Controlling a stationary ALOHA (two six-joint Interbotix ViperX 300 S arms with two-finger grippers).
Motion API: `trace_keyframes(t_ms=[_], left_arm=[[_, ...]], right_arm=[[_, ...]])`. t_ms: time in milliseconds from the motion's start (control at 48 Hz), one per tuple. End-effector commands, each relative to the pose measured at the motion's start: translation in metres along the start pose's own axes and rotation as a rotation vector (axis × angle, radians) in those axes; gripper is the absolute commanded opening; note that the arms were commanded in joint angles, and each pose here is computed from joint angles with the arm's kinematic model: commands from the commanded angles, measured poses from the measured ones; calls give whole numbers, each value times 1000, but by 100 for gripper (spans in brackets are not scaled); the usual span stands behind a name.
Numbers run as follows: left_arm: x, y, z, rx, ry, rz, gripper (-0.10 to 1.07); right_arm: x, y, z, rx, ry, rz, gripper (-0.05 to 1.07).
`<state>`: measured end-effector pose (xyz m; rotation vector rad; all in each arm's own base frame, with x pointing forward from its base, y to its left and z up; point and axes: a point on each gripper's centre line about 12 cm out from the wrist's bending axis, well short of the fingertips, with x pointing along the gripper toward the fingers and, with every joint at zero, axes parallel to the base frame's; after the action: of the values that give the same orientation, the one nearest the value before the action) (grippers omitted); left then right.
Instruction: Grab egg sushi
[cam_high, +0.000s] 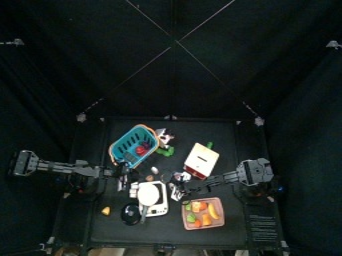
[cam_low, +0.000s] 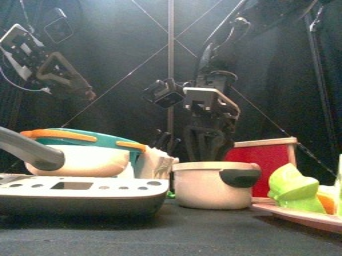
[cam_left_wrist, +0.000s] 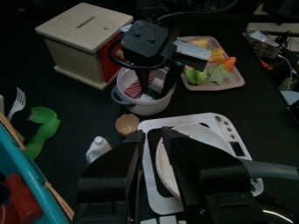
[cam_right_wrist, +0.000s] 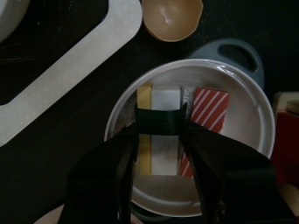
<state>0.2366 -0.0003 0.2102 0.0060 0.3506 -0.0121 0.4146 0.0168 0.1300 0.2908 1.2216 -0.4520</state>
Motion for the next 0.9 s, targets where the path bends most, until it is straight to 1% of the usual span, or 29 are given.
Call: trace_keyframes(t_ms=[0, 250, 354, 688, 875], left_arm=[[0, 0, 8, 0, -26, 1, 67], [0, 0, 8, 0, -26, 1, 67], [0, 0, 8, 2, -28, 0, 67], [0, 0, 8, 0, -26, 0, 67], [0, 0, 7, 5, -28, -1, 67]], right_arm=[[-19, -1, 12, 12, -49, 22, 63], [-49, -6, 25, 7, -137, 32, 63], [-57, -10, 27, 12, -153, 35, 63], [-65, -13, 31, 23, -174, 43, 63], [-73, -23, 37, 43, -189, 49, 63]])
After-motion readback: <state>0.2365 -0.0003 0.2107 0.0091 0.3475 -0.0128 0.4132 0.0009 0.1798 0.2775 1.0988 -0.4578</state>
